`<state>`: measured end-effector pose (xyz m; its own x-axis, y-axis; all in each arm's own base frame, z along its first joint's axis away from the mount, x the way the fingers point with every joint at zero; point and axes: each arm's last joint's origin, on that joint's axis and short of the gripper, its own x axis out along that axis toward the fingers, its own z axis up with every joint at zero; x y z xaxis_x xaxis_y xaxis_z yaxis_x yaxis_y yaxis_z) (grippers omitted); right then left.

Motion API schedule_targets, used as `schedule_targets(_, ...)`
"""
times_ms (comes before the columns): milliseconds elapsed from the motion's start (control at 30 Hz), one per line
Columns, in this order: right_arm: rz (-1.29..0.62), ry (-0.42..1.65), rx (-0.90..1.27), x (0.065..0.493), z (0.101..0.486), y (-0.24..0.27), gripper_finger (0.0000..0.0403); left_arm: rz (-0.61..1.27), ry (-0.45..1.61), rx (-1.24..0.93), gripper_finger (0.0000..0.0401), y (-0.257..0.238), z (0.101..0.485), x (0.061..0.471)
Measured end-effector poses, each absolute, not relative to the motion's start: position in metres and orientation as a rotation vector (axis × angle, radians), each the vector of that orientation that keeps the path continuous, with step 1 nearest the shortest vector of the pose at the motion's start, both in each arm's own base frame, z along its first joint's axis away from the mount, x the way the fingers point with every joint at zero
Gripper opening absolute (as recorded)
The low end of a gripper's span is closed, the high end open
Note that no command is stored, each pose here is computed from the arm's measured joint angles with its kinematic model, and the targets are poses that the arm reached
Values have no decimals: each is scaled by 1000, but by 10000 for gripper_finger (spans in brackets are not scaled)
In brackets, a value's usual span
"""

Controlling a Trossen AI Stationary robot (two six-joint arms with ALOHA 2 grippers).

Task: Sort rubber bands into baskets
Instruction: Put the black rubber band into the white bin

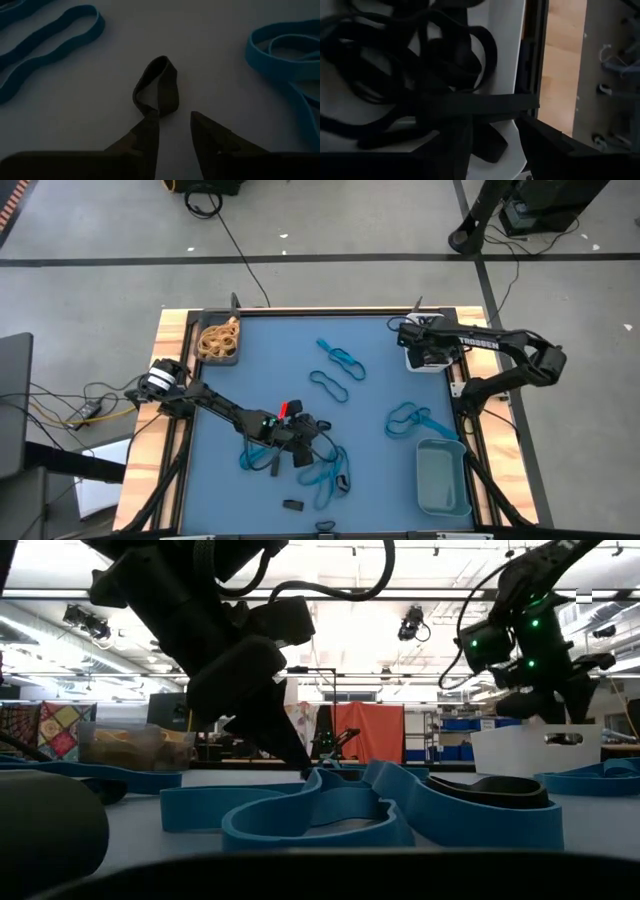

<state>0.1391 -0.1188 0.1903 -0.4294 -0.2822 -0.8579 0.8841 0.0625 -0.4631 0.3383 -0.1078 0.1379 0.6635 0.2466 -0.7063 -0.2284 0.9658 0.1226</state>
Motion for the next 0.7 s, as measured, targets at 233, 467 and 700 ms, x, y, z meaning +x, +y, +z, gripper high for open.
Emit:
schedule_targets(233,-1552,1476,716,138,179,-129,188,253,812,111,117,-104,138,339)
schedule_targets(467,-1530,1483,774,134,178,-134,201,282,839,154,117,-85,137,343)
schedule_targets(700,-1524,1479,779,131,178,-137,165,334,872,162,117,-62,136,346)
